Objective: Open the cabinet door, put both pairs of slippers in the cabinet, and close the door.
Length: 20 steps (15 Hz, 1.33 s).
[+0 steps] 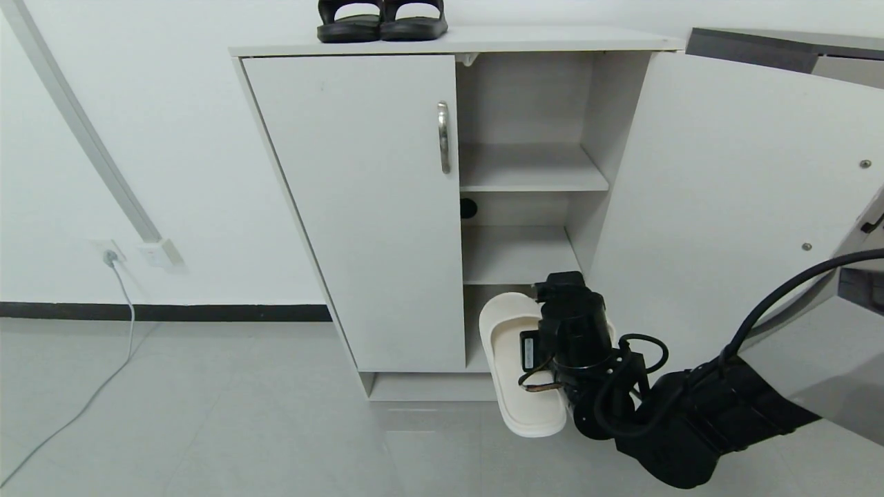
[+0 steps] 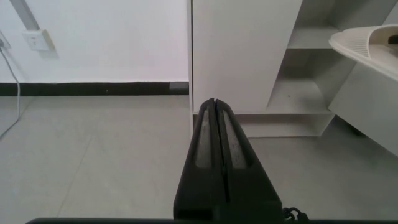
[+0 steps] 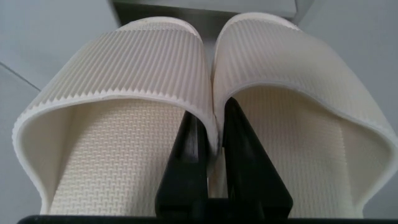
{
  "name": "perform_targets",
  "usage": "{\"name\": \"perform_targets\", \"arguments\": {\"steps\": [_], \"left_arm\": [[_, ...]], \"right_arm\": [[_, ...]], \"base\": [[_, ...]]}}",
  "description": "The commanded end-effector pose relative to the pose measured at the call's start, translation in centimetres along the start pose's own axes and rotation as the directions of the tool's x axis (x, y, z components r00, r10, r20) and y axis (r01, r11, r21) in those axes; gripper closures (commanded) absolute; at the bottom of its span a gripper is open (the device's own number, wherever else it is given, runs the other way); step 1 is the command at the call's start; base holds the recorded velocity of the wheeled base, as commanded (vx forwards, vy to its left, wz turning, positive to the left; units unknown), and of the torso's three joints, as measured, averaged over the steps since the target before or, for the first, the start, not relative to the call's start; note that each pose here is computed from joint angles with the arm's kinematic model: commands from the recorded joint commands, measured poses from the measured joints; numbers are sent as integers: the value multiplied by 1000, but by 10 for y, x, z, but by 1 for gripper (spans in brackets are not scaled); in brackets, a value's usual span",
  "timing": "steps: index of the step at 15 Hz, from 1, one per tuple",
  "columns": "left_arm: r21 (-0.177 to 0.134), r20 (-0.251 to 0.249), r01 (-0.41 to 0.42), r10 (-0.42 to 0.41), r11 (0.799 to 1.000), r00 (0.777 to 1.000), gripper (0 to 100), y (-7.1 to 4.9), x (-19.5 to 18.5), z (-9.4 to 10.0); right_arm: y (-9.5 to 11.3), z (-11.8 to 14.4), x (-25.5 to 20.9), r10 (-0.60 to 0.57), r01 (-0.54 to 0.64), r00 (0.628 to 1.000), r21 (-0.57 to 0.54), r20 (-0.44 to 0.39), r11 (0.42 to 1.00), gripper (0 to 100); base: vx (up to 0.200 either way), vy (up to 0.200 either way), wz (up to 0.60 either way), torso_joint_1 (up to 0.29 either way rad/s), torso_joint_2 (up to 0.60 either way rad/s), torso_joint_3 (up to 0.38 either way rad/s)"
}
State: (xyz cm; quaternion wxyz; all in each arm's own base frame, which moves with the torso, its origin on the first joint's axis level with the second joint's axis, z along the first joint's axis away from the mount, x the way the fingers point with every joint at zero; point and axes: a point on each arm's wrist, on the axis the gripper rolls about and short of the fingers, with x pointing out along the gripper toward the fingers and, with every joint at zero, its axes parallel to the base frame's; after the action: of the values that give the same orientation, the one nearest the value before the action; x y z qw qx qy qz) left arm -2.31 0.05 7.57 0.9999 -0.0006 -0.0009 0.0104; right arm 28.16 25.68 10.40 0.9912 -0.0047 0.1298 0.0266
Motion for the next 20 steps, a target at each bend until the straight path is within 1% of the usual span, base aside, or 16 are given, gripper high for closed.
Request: {"name": "perform_targets", "arguments": {"steps": [1,11,13,15,18,20], "left_arm": [[0,-2,-1,1,1000,1000,100,0,0,0],[0,-2,-1,1,1000,1000,100,0,0,0],[0,-2,-1,1,1000,1000,100,0,0,0],[0,-2,-1,1,1000,1000,100,0,0,0],[1,-2,-1,1,1000,1000,100,0,0,0],[1,-2,-1,1,1000,1000,100,0,0,0]], "right_arm": [[0,0,1,-1,1,1000,0,0,1000,100],[0,-1,4,3,-3,1000,12,11,1000,100],[2,7,2,19,-22,997,30,76,999,100],[5,18,-6,59,-65,984,32,168,997,100],[3,26,-10,60,-65,967,13,249,998,100],[3,28,-11,62,-67,958,7,280,998,100]], "base": [[0,0,0,2,2,-183],[0,0,0,2,4,-201],[0,0,0,0,0,-193],[0,0,0,2,10,-114],[0,0,0,0,0,0],[0,0,0,0,0,0]]}}
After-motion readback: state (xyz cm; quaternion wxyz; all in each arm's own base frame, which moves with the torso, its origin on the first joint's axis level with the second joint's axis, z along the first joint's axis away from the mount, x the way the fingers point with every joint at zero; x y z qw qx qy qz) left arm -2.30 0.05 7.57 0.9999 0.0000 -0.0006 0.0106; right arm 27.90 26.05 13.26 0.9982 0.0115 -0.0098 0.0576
